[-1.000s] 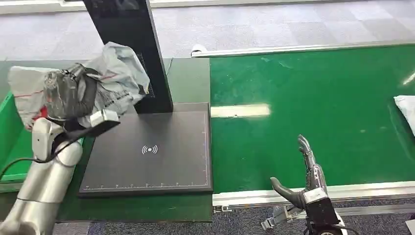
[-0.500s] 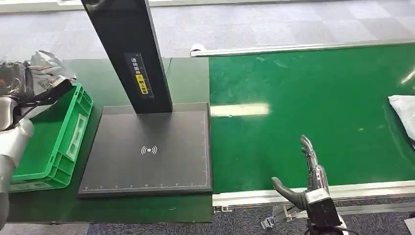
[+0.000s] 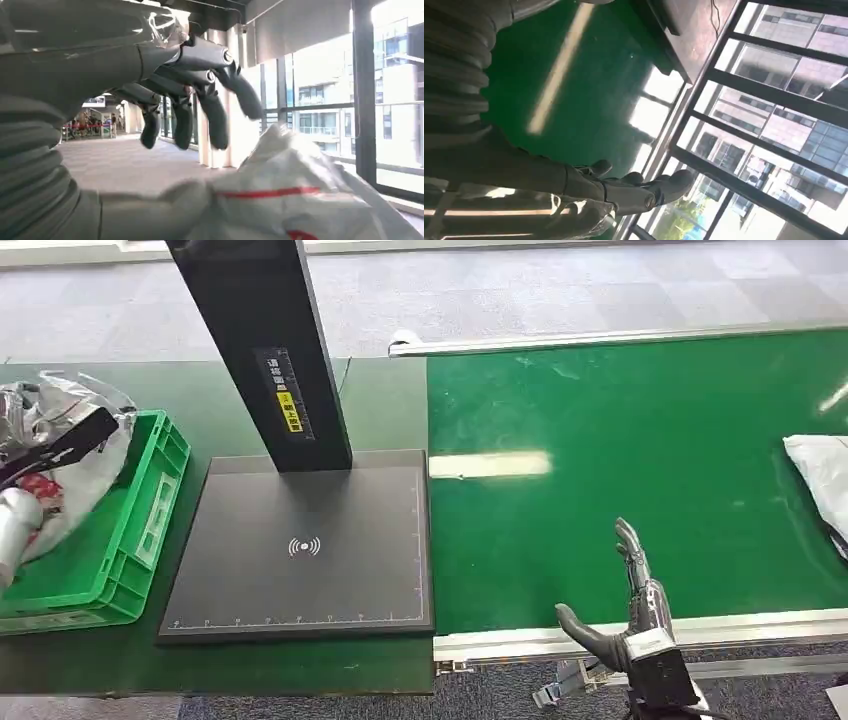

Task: Moved the parcel from conveyor to table for the left to box.

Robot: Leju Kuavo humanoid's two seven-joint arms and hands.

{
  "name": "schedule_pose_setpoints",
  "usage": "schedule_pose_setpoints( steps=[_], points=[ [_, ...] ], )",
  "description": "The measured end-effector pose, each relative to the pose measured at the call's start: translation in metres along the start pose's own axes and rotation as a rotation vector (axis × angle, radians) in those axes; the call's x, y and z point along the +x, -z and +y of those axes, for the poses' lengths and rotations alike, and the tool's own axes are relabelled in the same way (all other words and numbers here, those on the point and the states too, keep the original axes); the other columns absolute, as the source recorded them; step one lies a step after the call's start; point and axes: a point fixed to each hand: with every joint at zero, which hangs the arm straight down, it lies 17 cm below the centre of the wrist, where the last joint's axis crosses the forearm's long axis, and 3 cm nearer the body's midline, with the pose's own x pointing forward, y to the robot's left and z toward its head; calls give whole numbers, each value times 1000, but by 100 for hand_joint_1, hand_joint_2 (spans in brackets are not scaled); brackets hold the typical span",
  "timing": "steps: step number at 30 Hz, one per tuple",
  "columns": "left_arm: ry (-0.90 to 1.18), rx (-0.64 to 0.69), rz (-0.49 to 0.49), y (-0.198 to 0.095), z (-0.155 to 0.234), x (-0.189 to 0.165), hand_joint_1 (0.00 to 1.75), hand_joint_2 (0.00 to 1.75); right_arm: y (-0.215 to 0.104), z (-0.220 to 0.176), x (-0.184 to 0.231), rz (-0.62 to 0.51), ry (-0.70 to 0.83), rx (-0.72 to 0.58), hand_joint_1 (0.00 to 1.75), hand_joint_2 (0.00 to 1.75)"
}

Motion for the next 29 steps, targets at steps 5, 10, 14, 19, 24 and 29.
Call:
schedule_pose_setpoints(
  steps=[5,10,14,19,24,29],
  points=[
    [-18,12,-51,0,2,10,0,175,4,-1,1,-16,9,-5,0,175],
    [-93,50,-171,-1,8,46,0,175,7,-3,-2,-13,20,-13,0,175],
    [-156,73,-235,-5,10,78,0,175,9,-2,-5,-9,27,-12,0,175],
    [-203,84,-261,-6,12,95,0,175,8,-2,-9,0,28,-8,0,175],
    [-777,87,-493,-51,21,180,0,175,15,3,-12,10,73,-7,0,175],
    [-1449,-54,-639,-166,7,283,0,175,15,39,-30,89,224,53,0,175]
  ],
)
